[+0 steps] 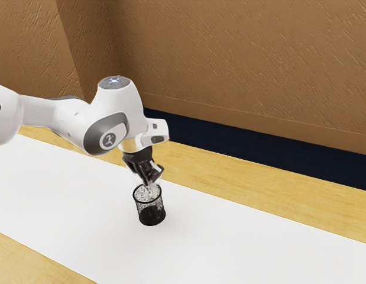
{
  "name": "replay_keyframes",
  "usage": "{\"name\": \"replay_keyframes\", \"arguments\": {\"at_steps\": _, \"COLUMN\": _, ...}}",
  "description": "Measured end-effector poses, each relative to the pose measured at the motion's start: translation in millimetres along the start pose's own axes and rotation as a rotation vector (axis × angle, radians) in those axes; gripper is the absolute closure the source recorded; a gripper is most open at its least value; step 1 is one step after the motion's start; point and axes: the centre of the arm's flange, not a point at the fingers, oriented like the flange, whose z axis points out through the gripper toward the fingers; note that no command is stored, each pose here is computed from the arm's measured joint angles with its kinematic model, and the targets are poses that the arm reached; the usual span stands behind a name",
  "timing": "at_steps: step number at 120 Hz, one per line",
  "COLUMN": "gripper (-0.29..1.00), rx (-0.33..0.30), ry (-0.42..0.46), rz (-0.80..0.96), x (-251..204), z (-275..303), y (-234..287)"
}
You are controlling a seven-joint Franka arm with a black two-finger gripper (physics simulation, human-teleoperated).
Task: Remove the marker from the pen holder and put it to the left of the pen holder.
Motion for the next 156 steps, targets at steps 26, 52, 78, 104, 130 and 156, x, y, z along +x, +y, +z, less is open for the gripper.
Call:
{"name": "replay_keyframes", "arguments": {"at_steps": 26, "gripper": 0.77, "rx": 0.042, "ry": 0.042, "rz": -0.029, "x": 22.9, "z": -116.0, "y": -12.6}}
{"name": "replay_keyframes", "arguments": {"at_steps": 52, "gripper": 0.78, "rx": 0.128, "ry": -0.314, "rz": -0.187, "x": 63.8, "z": -80.3, "y": -120.7}}
{"name": "replay_keyframes", "arguments": {"at_steps": 78, "gripper": 0.79, "rx": 0.163, "ry": -0.706, "rz": -0.247, "x": 79.7, "z": 37.2, "y": -166.1}}
{"name": "replay_keyframes", "arguments": {"at_steps": 104, "gripper": 0.79, "rx": 0.165, "ry": -0.907, "rz": -0.256, "x": 69.0, "z": 97.2, "y": -177.2}}
{"name": "replay_keyframes", "arguments": {"at_steps": 130, "gripper": 0.79, "rx": 0.136, "ry": -0.988, "rz": -0.287, "x": 60.9, "z": 117.3, "y": -199.5}}
{"name": "replay_keyframes", "arguments": {"at_steps": 156, "gripper": 0.42, "rx": 0.110, "ry": -1.010, "rz": -0.288, "x": 58.5, "z": 123.0, "y": -198.1}}
